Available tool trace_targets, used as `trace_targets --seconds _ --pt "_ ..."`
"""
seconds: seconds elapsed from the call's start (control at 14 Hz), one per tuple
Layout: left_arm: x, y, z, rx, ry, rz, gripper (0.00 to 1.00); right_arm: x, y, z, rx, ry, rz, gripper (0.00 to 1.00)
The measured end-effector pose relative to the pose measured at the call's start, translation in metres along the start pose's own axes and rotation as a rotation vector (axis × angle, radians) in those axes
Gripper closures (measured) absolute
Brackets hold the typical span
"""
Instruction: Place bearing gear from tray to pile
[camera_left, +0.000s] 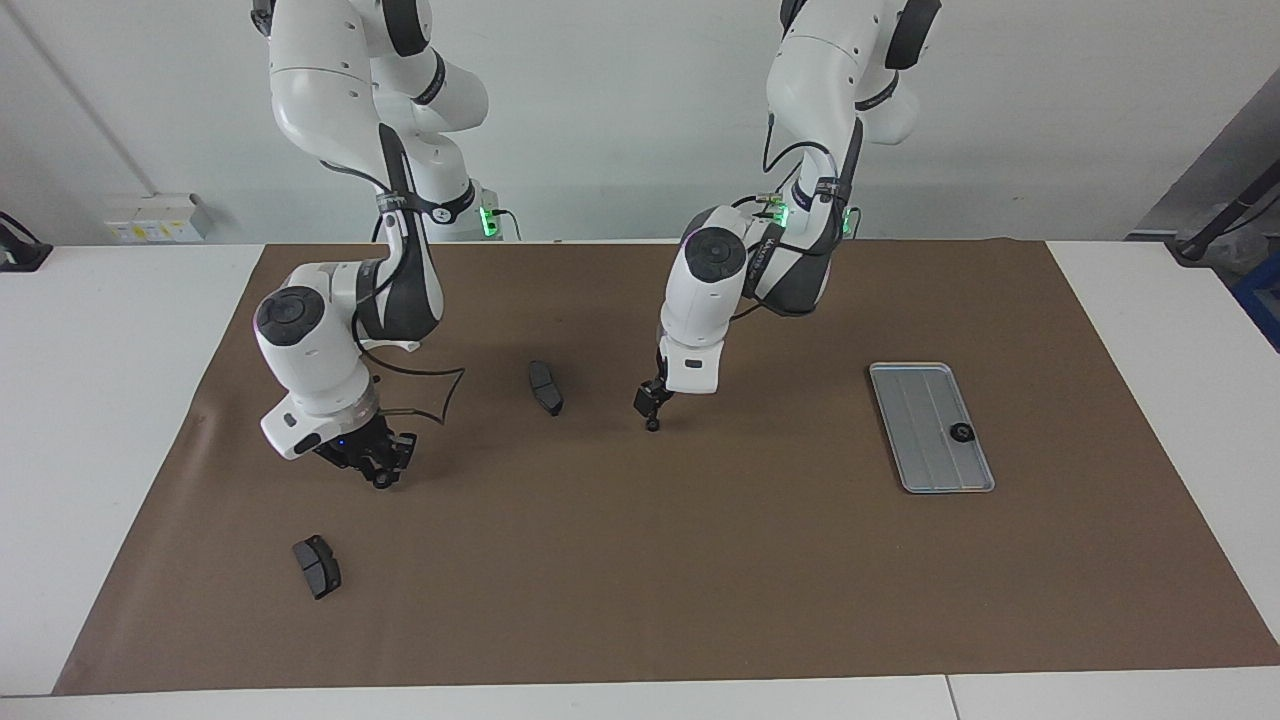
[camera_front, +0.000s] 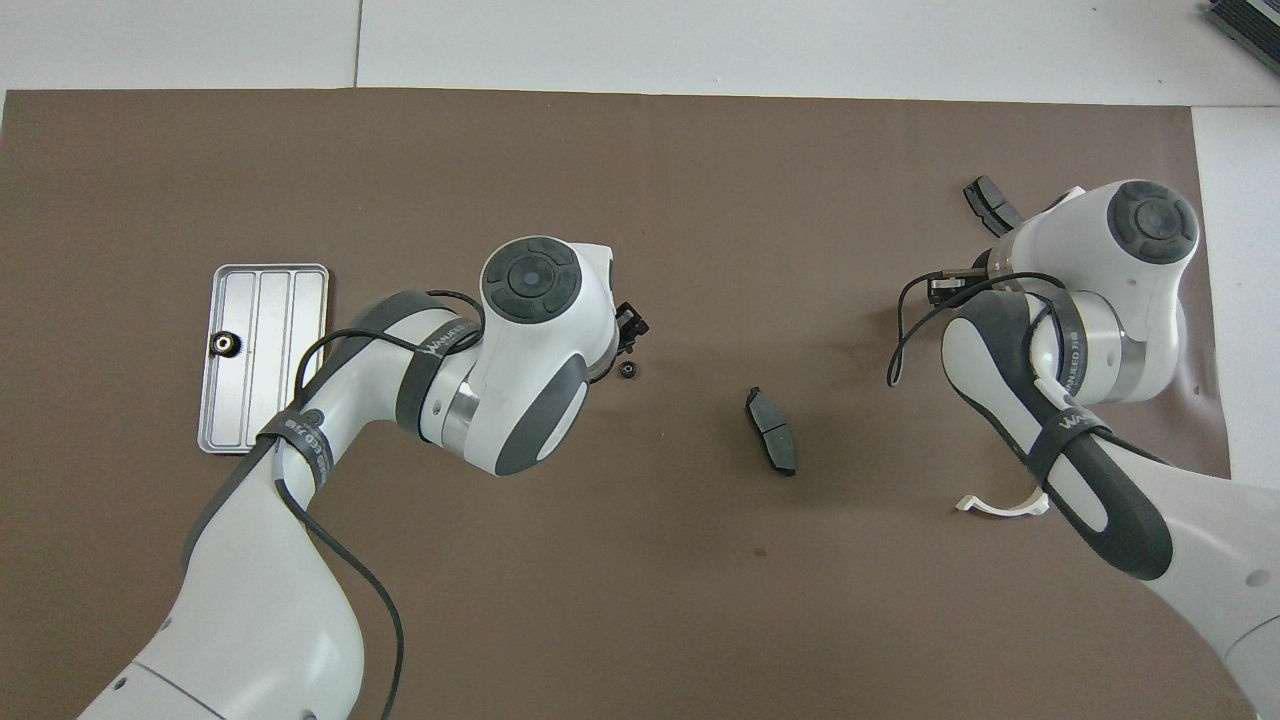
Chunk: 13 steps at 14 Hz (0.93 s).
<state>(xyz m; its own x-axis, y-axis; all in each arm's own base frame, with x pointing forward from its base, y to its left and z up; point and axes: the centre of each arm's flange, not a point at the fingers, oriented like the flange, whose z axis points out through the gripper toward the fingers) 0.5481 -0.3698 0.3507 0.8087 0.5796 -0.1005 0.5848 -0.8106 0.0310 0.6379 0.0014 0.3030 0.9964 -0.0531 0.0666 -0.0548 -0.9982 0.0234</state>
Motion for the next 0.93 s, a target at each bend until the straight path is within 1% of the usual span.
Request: trace_targets --seconds 0.07,0.21,0.29,0.36,0.43,0.5,0.64,0.78,0.93 --pt "0.032 -0.011 -0.012 0.01 -0.005 0.023 0.01 -0.002 0.0 0.004 0.009 -0.004 0.008 0.66" --pt "0.12 -0.056 -0.034 0.01 -0.011 0.079 0.01 -0.003 -0.002 0.005 0.02 -0.007 0.016 0.66" --pt "0.162 -0.086 -0.04 0.007 -0.013 0.113 0.01 -0.003 -0.002 0.005 0.021 -0.007 0.016 0.59" --pt "0.201 -0.118 -0.044 0.003 -0.016 0.152 0.01 -0.003 -0.003 0.005 0.021 -0.006 0.015 0.47" --pt "0.23 -0.146 -0.047 0.0 -0.018 0.192 0.01 -0.003 -0.004 0.004 0.022 -0.002 0.013 0.37" --pt "0.257 -0.174 -0.05 -0.004 -0.021 0.237 0.01 -0.001 -0.008 0.0 0.024 0.007 0.008 0.22" --pt "0.286 -0.214 -0.049 -0.006 -0.031 0.32 0.02 0.002 -0.022 -0.018 0.03 0.038 -0.014 0.02" --pt "0.3 -0.24 -0.041 -0.004 -0.048 0.399 0.02 0.004 -0.041 -0.044 0.039 0.072 -0.031 0.0" --pt "0.31 -0.262 -0.036 -0.005 -0.06 0.466 0.04 0.002 -0.063 -0.071 0.047 0.071 -0.017 0.0"
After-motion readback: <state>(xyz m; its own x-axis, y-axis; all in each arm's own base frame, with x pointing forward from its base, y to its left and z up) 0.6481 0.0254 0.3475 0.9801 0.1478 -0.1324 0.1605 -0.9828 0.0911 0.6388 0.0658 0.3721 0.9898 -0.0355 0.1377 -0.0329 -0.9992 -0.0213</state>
